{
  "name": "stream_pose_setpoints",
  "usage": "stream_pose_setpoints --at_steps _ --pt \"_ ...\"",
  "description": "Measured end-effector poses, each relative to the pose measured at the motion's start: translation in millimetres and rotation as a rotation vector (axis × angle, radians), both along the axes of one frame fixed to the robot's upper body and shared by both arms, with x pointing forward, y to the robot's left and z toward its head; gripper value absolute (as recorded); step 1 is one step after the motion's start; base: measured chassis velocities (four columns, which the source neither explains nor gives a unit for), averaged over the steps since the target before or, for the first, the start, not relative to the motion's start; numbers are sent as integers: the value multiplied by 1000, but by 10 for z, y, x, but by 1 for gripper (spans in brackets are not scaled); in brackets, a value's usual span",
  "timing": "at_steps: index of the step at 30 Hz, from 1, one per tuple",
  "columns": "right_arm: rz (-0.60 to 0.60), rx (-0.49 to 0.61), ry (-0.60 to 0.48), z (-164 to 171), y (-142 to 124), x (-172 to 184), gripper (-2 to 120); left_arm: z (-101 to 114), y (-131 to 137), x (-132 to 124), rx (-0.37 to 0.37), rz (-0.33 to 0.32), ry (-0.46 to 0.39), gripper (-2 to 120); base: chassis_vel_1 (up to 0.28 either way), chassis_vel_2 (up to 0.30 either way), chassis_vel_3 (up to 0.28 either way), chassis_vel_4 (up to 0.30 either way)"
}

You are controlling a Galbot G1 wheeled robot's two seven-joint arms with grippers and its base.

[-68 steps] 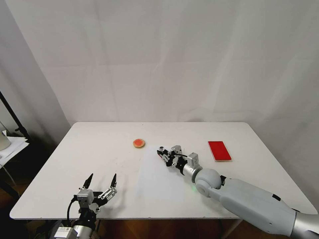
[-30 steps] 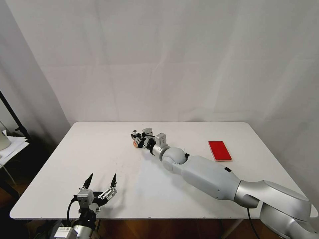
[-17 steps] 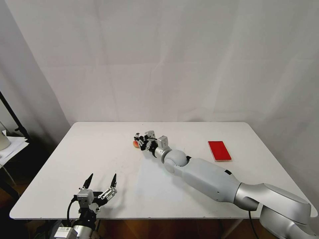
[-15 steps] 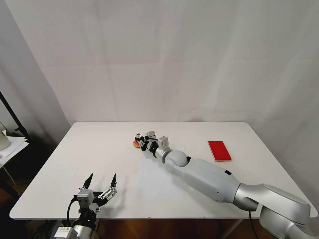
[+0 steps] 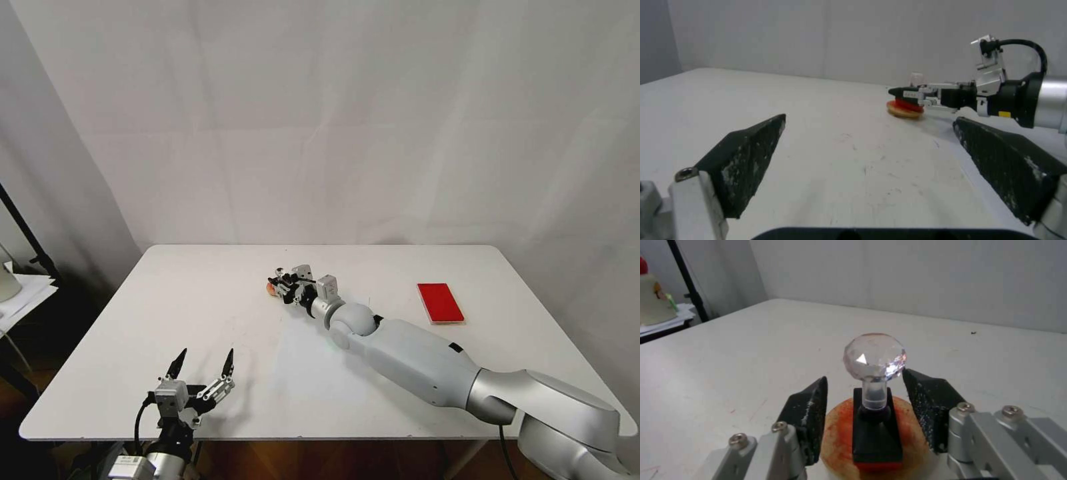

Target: Pick up the stamp from the ink pad and place it onto another ink pad.

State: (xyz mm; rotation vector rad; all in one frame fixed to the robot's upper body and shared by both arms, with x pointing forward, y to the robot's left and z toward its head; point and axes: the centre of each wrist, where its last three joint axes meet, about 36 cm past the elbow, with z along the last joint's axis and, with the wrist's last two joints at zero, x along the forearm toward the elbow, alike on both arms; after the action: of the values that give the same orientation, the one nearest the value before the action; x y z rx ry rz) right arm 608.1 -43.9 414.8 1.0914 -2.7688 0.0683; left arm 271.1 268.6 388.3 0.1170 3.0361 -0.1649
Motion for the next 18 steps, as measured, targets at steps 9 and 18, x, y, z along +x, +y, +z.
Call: stream_pose_setpoints --at_steps 9,18 --pt "8 -1 -2 17 23 -11 82 0 0 0 0 0 0 100 0 0 0 0" --pt "30 3 -13 84 -10 -99 107 0 0 0 0 0 0 100 0 0 0 0"
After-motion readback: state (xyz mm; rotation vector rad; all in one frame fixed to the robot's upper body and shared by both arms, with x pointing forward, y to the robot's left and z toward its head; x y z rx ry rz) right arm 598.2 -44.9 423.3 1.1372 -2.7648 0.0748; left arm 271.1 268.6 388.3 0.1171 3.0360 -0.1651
